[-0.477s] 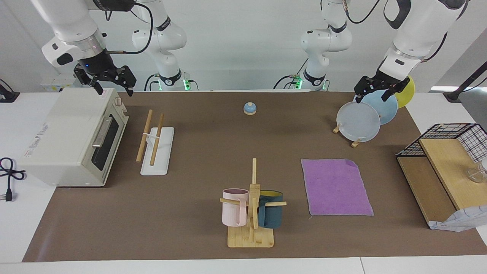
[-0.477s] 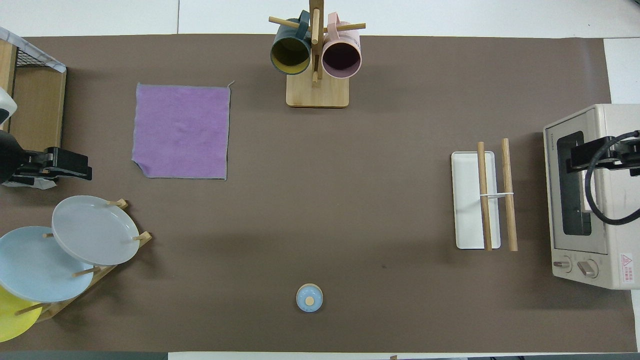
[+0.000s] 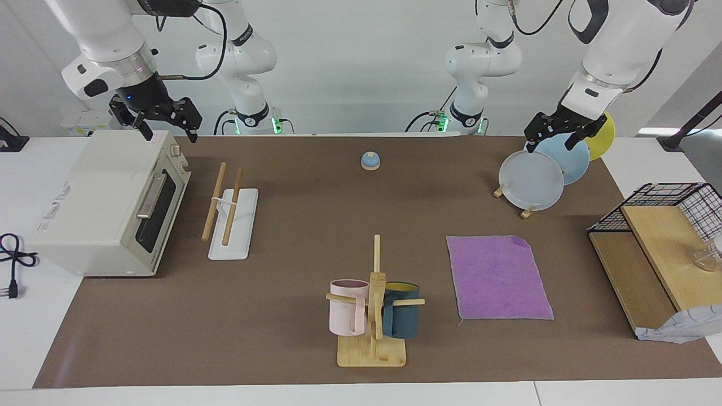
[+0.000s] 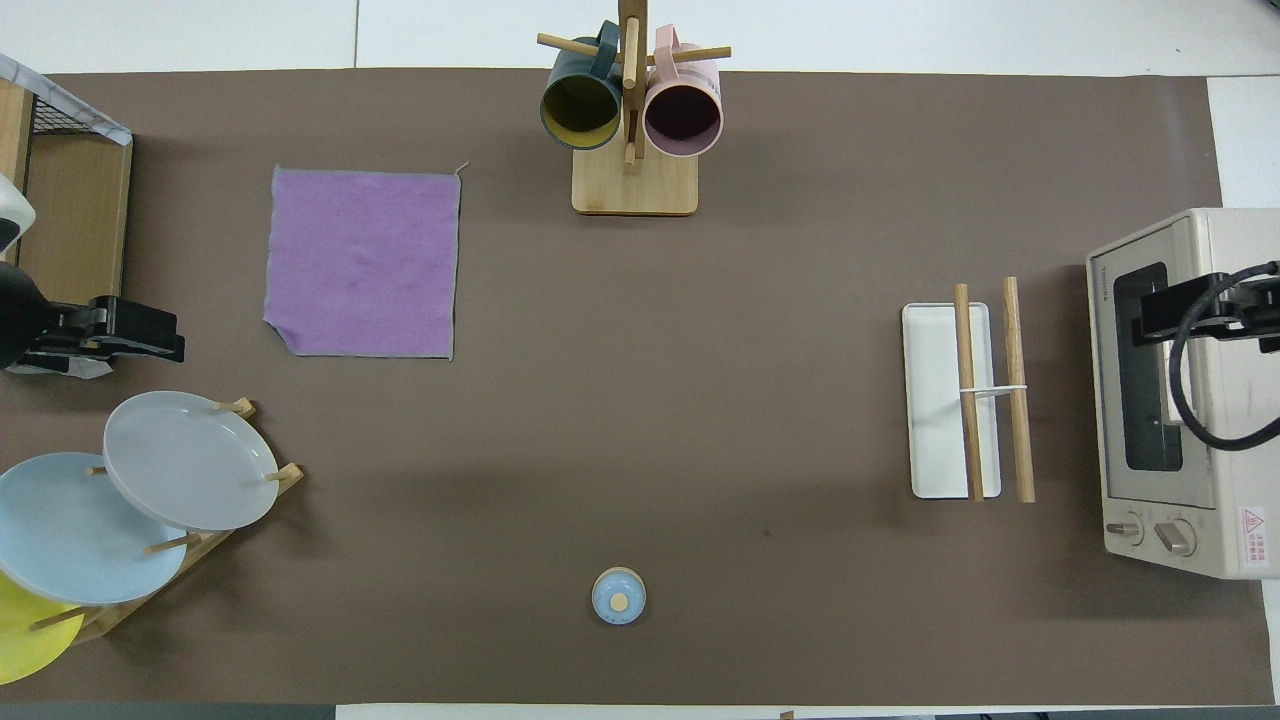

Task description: Fold towel and hang on rack

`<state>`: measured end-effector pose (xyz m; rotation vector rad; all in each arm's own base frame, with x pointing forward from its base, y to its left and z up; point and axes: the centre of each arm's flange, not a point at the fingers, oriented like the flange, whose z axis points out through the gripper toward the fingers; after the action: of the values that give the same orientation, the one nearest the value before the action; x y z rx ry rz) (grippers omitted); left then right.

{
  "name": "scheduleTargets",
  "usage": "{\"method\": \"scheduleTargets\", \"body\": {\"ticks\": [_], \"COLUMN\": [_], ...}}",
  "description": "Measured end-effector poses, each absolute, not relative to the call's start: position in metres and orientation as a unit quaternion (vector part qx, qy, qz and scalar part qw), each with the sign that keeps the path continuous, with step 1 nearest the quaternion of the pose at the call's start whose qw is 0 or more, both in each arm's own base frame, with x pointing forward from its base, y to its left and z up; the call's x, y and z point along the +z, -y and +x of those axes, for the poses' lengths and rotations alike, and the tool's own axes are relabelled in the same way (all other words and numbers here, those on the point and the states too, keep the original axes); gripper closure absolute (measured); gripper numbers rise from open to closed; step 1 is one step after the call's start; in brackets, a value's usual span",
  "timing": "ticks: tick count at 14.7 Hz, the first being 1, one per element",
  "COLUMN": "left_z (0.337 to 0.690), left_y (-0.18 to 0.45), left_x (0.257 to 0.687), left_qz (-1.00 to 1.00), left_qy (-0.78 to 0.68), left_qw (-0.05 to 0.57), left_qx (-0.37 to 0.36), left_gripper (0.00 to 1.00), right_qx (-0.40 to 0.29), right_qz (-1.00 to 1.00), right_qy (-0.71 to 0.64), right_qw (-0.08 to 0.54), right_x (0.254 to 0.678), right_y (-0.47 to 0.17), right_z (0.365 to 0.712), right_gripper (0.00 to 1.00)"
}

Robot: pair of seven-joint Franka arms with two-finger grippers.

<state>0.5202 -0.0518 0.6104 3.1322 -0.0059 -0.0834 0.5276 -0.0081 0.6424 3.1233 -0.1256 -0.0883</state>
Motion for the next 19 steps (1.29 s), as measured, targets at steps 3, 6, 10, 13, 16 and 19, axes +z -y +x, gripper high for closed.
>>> {"method": "scheduleTargets", "body": {"ticks": [3, 6, 10, 13, 16, 19], "left_z": [0.520, 0.520, 0.524, 0.538, 0.573, 0.604], "left_y": [0.052, 0.052, 0.049, 0.032, 0.000, -0.024], "left_x": [0.611, 0.608, 0.591, 0.547, 0.463, 0.375], "left_qz": [1.000, 1.000, 1.000, 1.000, 0.998, 0.995], "left_qy": [0.002, 0.002, -0.002, -0.019, -0.051, -0.088], "left_qw": [0.004, 0.004, 0.005, 0.006, 0.013, 0.040], "left_qx": [-0.026, -0.028, -0.021, -0.015, -0.020, -0.025], "left_gripper": [0.00, 0.00, 0.00, 0.00, 0.00, 0.01], "right_qx": [-0.028, -0.028, -0.028, -0.028, -0.029, -0.029], "right_qz": [0.999, 0.999, 0.999, 0.999, 0.999, 0.999], "right_qy": [0.040, 0.040, 0.040, 0.040, 0.040, 0.040], "right_qw": [0.007, 0.007, 0.007, 0.007, 0.007, 0.007], "right_x": [0.642, 0.642, 0.642, 0.642, 0.642, 0.642], "right_y": [0.008, 0.008, 0.008, 0.008, 0.008, 0.008], "right_z": [0.528, 0.528, 0.528, 0.528, 0.528, 0.528], "right_gripper": [0.00, 0.00, 0.00, 0.00, 0.00, 0.00]}}
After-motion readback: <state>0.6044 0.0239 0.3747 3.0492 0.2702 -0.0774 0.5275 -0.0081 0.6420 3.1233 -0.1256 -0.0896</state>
